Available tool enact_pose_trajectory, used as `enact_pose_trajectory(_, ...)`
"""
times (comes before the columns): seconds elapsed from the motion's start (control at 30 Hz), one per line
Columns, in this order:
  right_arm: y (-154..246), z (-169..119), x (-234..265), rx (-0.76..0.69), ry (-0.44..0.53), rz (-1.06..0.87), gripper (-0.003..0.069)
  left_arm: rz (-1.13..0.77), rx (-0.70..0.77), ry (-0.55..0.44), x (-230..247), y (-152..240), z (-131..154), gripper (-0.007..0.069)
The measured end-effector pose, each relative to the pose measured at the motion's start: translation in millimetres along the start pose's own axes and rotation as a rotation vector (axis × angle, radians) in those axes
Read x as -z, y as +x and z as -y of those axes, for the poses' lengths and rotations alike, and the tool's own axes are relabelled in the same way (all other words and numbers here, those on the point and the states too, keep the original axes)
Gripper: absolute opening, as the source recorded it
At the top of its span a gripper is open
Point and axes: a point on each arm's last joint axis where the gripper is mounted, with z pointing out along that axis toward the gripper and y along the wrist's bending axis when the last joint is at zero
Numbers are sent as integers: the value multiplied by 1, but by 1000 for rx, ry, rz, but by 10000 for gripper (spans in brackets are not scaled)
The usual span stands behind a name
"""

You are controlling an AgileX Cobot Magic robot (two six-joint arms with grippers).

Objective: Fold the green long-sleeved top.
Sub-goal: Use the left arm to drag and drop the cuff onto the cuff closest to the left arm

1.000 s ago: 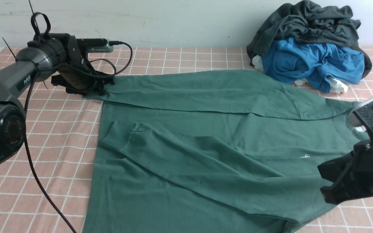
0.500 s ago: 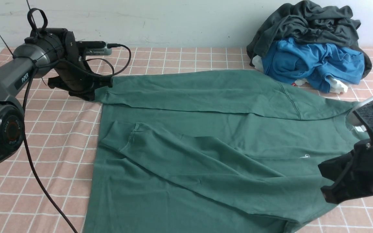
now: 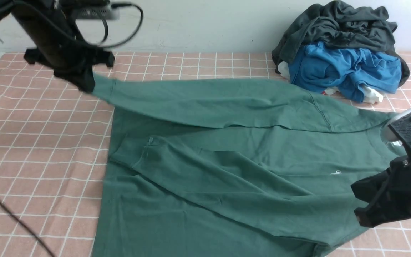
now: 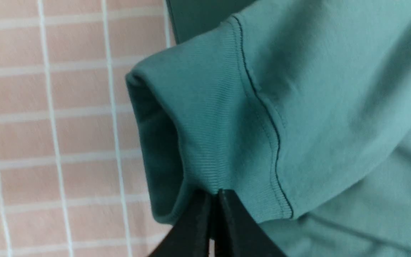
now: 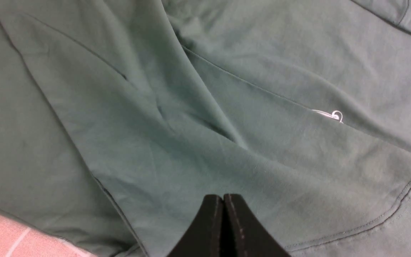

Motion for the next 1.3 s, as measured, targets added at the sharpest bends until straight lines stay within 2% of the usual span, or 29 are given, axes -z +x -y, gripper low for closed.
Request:
enact_pose_trajectory(0.03,0,0,0,1,0,-1,-14,-1,-3,1,3,3,2,-1)
enact_pose_trajectory(0.07,0,0,0,4,1,-4,-14,-75,-6,7,-4,27,6,-1)
enact_pose_trajectory(0.13,0,0,0,5,2,-4,-14,-115,-4,9,-11,45,8,-1)
enact_pose_trajectory(0.23,0,0,0,4,2,-4,-14,-128,6,4,-29,68,7,-1)
enact_pose_trajectory(0.37,-6,1,-2,-49,4,5,-14,-103,11,4,-35,69,6,-1)
enact_pose_trajectory(0.57,-45,18,-29,-138,19,-44,-2,-33,33,31,-33,64,9,-1)
enact_pose_trajectory(0.6,-64,33,-45,-162,39,-61,17,-22,42,43,-33,63,10,-1)
enact_pose_trajectory(0.77,-94,83,-104,-238,94,-113,116,-20,50,54,-33,62,11,-1)
enact_pose_trajectory(0.8,-97,84,-102,-237,95,-104,116,-20,50,54,-33,62,11,-1)
enact_pose_trajectory(0.87,-104,107,-145,-251,108,-161,197,-17,48,54,-33,62,11,-1)
enact_pose_trajectory(0.93,-108,113,-158,-247,112,-175,225,-12,47,53,-33,62,11,-1)
enact_pose_trajectory(0.97,-109,120,-180,-240,111,-206,268,1,45,52,-33,61,11,-1)
enact_pose_trajectory(1.07,-110,129,-215,-220,114,-270,323,13,43,50,-33,59,10,-1)
enact_pose_trajectory(1.13,-109,133,-226,-214,118,-295,333,14,42,50,-33,59,10,-1)
enact_pose_trajectory(1.2,-112,139,-240,-195,130,-340,318,15,43,51,-33,59,10,-1)
enact_pose_trajectory(1.23,-117,143,-242,-181,139,-365,247,19,42,51,-33,59,11,-1)
enact_pose_trajectory(1.3,-118,145,-241,-156,149,-386,149,28,44,52,-33,58,11,-1)
